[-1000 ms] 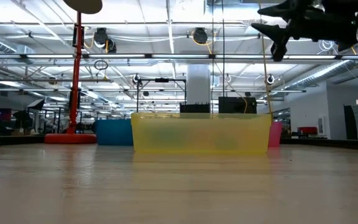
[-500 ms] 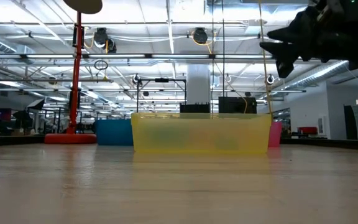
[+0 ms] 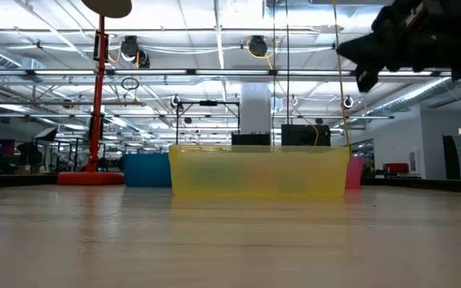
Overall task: Pick and place Stapler, Stapler remover, tape
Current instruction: Put the blue tape into the red bin
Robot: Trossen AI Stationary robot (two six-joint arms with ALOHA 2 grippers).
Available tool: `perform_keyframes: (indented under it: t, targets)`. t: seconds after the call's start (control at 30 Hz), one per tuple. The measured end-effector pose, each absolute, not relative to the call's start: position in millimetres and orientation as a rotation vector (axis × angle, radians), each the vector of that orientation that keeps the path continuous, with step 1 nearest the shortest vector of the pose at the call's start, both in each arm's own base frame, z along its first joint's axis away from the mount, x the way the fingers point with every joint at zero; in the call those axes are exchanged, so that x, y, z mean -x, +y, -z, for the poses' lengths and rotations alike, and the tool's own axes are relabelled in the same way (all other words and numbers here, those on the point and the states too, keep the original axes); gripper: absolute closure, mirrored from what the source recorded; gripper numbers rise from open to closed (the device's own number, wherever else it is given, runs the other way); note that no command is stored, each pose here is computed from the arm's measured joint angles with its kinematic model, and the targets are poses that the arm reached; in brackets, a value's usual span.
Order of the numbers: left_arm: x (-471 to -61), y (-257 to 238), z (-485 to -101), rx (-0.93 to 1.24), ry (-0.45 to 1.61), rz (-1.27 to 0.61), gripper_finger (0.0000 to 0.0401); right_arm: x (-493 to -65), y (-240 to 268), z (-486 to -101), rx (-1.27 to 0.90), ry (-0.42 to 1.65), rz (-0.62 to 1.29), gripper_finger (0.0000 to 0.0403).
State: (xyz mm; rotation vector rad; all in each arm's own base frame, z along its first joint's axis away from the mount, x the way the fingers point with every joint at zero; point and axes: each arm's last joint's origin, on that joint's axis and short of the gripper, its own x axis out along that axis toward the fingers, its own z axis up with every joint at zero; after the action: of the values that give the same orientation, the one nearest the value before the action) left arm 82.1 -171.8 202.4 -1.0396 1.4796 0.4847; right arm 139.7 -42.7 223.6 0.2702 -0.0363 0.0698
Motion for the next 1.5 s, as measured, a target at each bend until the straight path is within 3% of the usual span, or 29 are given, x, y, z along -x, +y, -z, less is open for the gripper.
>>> perform_keyframes:
  t: [0.3,0.53,1.0,1.5]
  targets:
    - [-76,-174,-202,1.051,1.489,-0.505,0.0146,-123,-40,-244,-0.260,0.274,0.103,0.0397]
    - [-74,-175,-202,1.055,1.492,-0.512,0.0146,-115,-37,-237,-0.335,0.358,0.126,0.0401]
    - [-73,-173,-202,1.061,1.484,-0.553,0.0146,-123,-40,-192,-0.360,0.236,0.127,0.0401]
    - [-80,-170,-169,0.945,1.468,-0.705,0.0146,-124,-41,-196,-0.343,0.161,0.117,0.0401]
